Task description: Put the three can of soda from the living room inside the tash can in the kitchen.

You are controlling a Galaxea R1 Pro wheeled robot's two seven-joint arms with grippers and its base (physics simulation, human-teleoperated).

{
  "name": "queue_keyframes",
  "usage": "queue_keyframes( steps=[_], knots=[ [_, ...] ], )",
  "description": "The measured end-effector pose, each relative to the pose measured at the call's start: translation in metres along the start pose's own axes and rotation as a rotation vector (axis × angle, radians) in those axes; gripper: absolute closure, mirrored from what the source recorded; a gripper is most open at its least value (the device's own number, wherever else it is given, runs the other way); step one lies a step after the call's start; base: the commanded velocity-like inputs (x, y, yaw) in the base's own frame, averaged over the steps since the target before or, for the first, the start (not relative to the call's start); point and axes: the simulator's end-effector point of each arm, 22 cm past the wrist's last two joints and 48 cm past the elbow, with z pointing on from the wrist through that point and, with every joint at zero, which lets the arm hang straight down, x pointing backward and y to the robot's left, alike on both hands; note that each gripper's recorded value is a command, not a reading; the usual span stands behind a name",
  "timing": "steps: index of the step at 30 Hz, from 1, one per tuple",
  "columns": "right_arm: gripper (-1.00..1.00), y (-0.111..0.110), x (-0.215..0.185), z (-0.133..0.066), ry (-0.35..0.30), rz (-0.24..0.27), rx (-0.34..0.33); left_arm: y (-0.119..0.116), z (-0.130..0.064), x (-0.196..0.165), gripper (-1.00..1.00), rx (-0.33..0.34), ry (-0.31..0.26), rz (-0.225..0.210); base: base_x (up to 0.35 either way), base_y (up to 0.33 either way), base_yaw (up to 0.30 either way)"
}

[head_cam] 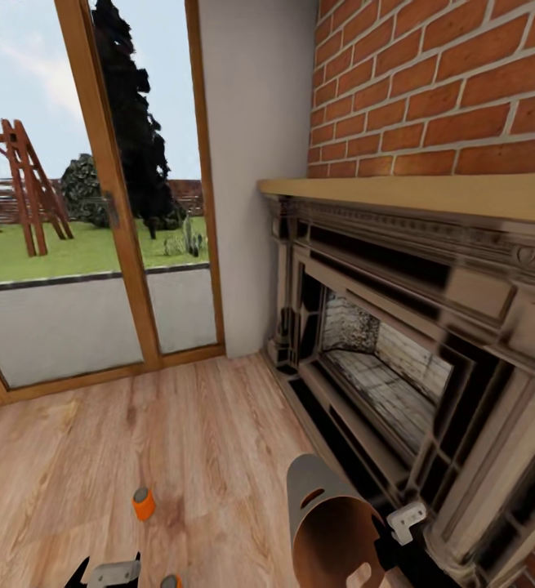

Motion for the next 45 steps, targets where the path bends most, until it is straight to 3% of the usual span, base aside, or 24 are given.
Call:
queue_keyframes(
  steps=[9,13,16,20,31,45],
  knots=[
    [1.0,0.001,0.0,0.0,0.002,-0.003,-0.002,-0.001,-0.003,0.01,-1.0,0.004,0.023,0.007,0.324,0.001,0.0],
    [1.0,0.002,0.001,0.0,0.004,-0.004,-0.002,-0.014,-0.003,0.018,-1.0,0.064,0.058,0.01,0.324,0.0,0.0],
    [1.0,0.002,0.005,0.0,0.012,-0.004,-0.002,-0.03,-0.005,0.032,-1.0,0.132,0.124,0.014,0.323,0.0,0.0],
    [1.0,0.003,0.007,0.0,0.017,-0.003,-0.002,-0.038,-0.007,0.039,-1.0,0.172,0.16,0.014,0.197,0.0,0.0],
    [1.0,0.004,0.009,0.0,0.02,-0.003,0.001,-0.042,-0.008,0.041,-1.0,0.191,0.17,0.013,0.009,0.0,0.0],
    [1.0,0.004,0.009,0.0,0.02,-0.001,0.001,-0.042,-0.008,0.04,-1.0,0.192,0.17,0.012,-0.27,0.131,-0.04]
  ],
)
